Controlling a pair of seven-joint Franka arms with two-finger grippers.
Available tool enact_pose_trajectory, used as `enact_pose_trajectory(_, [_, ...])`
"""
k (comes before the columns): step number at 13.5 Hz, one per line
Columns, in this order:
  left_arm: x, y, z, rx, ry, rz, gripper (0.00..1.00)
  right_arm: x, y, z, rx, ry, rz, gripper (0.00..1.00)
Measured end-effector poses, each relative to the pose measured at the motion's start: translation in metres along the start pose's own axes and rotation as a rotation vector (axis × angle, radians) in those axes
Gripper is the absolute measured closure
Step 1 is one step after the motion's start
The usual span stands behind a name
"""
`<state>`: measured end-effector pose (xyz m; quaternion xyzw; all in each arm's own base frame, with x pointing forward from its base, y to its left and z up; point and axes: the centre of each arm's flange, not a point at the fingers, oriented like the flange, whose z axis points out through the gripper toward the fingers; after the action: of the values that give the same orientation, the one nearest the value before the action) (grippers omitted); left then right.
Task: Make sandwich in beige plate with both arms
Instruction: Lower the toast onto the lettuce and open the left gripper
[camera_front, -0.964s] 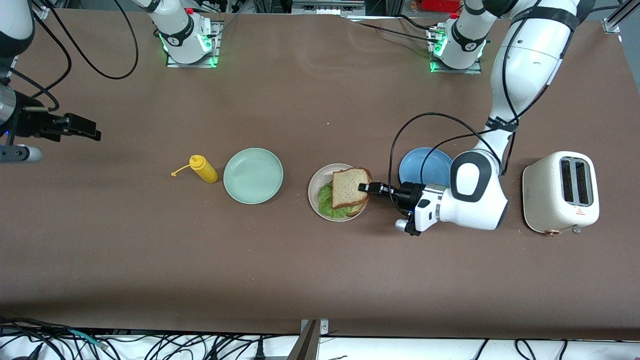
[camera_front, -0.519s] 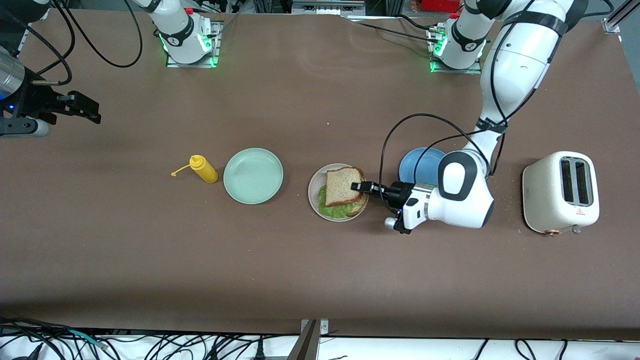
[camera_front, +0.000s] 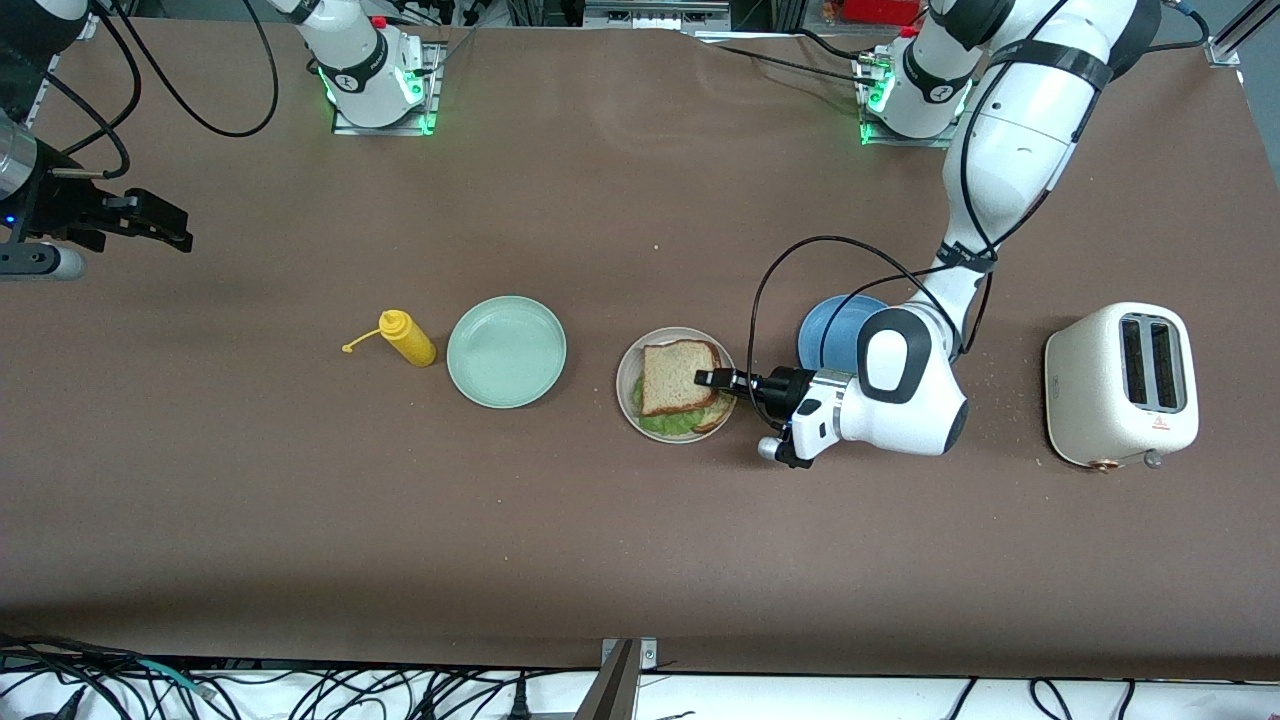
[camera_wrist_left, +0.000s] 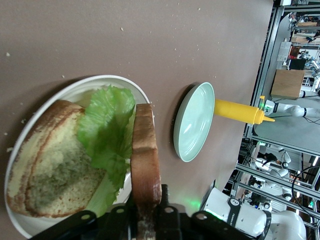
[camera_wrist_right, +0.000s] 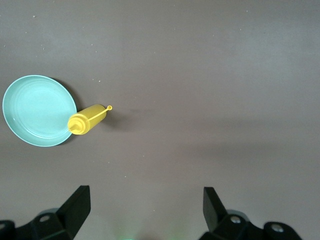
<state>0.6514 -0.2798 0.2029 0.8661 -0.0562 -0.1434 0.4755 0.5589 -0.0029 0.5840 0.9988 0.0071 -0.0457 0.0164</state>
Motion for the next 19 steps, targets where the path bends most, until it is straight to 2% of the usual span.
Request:
enact_pose_trajectory(7, [0.003, -0.021, -0.016, 0.016, 0.029, -0.025, 0.03, 0.000, -0.004, 0.000, 0.003, 0.001, -0.006, 0.00])
enact_pose_trajectory(11, [0.006, -0.034, -0.034, 0.023, 0.058, -0.042, 0.01, 0.000, 0.000, 0.000, 0.003, 0.002, 0.004, 0.00])
enact_pose_trajectory(15, [0.011, -0.057, -0.085, 0.066, 0.136, -0.069, 0.00, 0.001, 0.000, 0.000, 0.004, 0.003, 0.004, 0.00])
enact_pose_trajectory(17, [0.011, -0.061, -0.123, 0.103, 0.187, -0.074, 0.00, 0.001, 0.000, 0.000, 0.004, 0.005, 0.004, 0.00])
enact_pose_trajectory(19, [0.006, -0.053, -0.158, 0.193, 0.205, -0.070, 0.00, 0.001, 0.000, 0.000, 0.004, 0.007, 0.004, 0.00])
